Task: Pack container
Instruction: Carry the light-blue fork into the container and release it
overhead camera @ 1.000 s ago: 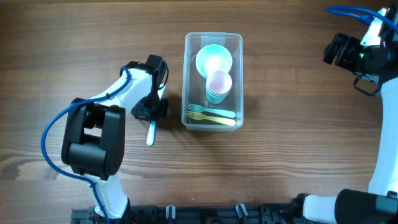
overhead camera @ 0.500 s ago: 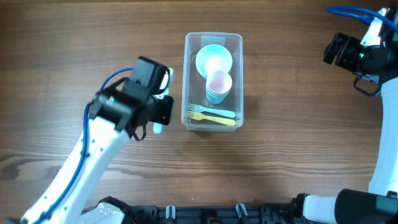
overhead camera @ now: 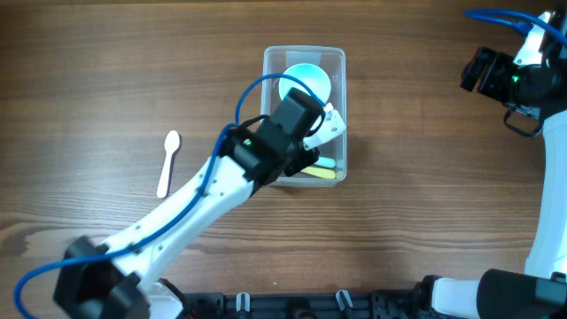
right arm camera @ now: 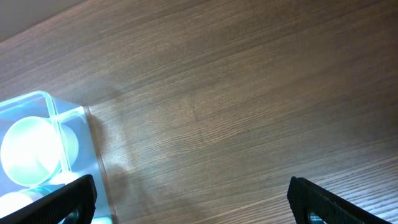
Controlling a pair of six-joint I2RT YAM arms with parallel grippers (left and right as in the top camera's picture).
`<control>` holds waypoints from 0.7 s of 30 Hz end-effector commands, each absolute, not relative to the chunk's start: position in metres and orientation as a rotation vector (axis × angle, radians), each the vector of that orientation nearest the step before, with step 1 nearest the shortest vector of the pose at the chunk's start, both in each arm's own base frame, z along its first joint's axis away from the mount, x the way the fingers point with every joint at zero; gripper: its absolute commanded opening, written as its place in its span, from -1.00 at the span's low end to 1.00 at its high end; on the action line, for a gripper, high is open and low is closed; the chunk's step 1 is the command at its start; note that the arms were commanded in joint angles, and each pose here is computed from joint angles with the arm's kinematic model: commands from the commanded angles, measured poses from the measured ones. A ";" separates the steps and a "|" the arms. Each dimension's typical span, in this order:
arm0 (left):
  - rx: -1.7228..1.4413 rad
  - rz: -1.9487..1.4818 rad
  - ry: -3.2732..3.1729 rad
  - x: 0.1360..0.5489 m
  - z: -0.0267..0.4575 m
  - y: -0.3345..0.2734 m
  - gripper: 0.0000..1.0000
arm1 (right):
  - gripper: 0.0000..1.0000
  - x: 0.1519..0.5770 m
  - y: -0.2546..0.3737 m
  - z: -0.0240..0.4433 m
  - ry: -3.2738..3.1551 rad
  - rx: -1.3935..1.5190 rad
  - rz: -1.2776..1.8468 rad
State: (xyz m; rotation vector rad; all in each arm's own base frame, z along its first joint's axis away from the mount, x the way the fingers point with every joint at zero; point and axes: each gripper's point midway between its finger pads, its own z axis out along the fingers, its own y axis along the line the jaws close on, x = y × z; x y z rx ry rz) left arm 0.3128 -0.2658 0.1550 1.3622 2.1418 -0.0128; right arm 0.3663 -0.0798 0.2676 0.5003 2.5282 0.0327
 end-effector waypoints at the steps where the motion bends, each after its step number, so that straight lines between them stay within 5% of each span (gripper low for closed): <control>1: 1.598 0.070 2.070 0.303 0.136 -0.266 -0.92 | 0.99 0.368 -0.079 0.262 2.538 0.523 0.051; 9: 1.806 0.105 2.079 0.279 0.112 -0.260 -0.92 | 0.99 0.368 -0.079 0.262 2.538 0.523 0.051; 11: 1.794 0.102 2.077 0.281 0.112 -0.261 -0.70 | 0.99 0.368 -0.079 0.262 2.538 0.523 0.051; 12: 1.740 0.094 2.088 0.285 0.115 -0.265 -0.16 | 1.00 0.368 -0.079 0.262 2.538 0.522 0.050; 13: 1.678 0.104 2.102 0.291 0.118 -0.266 0.99 | 0.99 0.368 -0.079 0.262 2.538 0.523 0.051; 21: 0.937 0.198 2.237 0.311 0.229 -0.208 0.99 | 1.00 0.368 -0.079 0.262 2.538 0.523 0.051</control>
